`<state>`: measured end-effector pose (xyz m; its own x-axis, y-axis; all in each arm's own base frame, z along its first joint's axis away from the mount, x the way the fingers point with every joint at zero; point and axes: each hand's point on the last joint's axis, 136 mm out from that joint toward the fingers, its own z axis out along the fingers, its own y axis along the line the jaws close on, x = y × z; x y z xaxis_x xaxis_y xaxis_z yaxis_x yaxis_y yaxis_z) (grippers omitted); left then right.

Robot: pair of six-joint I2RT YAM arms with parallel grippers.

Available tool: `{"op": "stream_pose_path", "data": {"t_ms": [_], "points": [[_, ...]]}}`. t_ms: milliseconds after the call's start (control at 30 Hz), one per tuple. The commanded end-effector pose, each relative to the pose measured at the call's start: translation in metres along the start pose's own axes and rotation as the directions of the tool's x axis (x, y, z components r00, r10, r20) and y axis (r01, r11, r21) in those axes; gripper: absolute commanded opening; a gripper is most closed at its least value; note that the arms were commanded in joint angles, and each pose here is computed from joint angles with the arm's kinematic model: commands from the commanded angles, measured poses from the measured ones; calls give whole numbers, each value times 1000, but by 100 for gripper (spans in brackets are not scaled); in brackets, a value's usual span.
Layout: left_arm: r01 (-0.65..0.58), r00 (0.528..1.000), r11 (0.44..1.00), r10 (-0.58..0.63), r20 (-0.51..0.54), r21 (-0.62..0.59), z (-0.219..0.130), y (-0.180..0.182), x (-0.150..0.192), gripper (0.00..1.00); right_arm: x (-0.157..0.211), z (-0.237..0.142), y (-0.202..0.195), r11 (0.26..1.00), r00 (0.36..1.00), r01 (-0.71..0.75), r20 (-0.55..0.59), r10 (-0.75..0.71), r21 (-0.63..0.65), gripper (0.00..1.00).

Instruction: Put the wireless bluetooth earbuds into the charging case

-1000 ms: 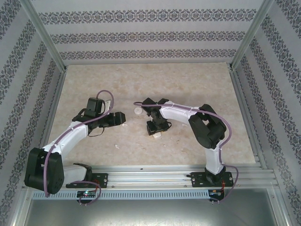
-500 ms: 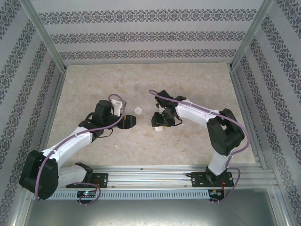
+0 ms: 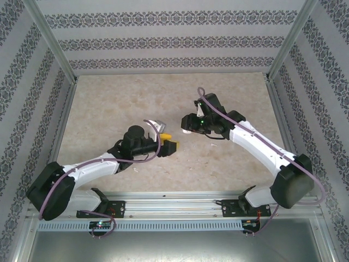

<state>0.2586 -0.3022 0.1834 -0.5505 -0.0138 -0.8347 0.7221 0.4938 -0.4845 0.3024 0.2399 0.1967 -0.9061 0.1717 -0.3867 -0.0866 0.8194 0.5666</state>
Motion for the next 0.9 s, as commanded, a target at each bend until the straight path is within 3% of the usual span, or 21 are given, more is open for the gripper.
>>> {"op": "stream_pose_path", "data": {"t_ms": [0, 633, 867], "points": [[-125, 981, 989, 112, 158, 76, 8, -38, -47, 70, -8, -12, 6, 998, 998, -43, 50, 45, -37, 44], [-90, 966, 993, 70, 250, 70, 38, -38, -82, 54, -2, -35, 28, 984, 995, -59, 63, 71, -167, 44], [-75, 962, 992, 47, 270, 98, 42, -42, -89, 36, 0, -42, 32, 979, 996, -60, 59, 73, -193, 44]]}}
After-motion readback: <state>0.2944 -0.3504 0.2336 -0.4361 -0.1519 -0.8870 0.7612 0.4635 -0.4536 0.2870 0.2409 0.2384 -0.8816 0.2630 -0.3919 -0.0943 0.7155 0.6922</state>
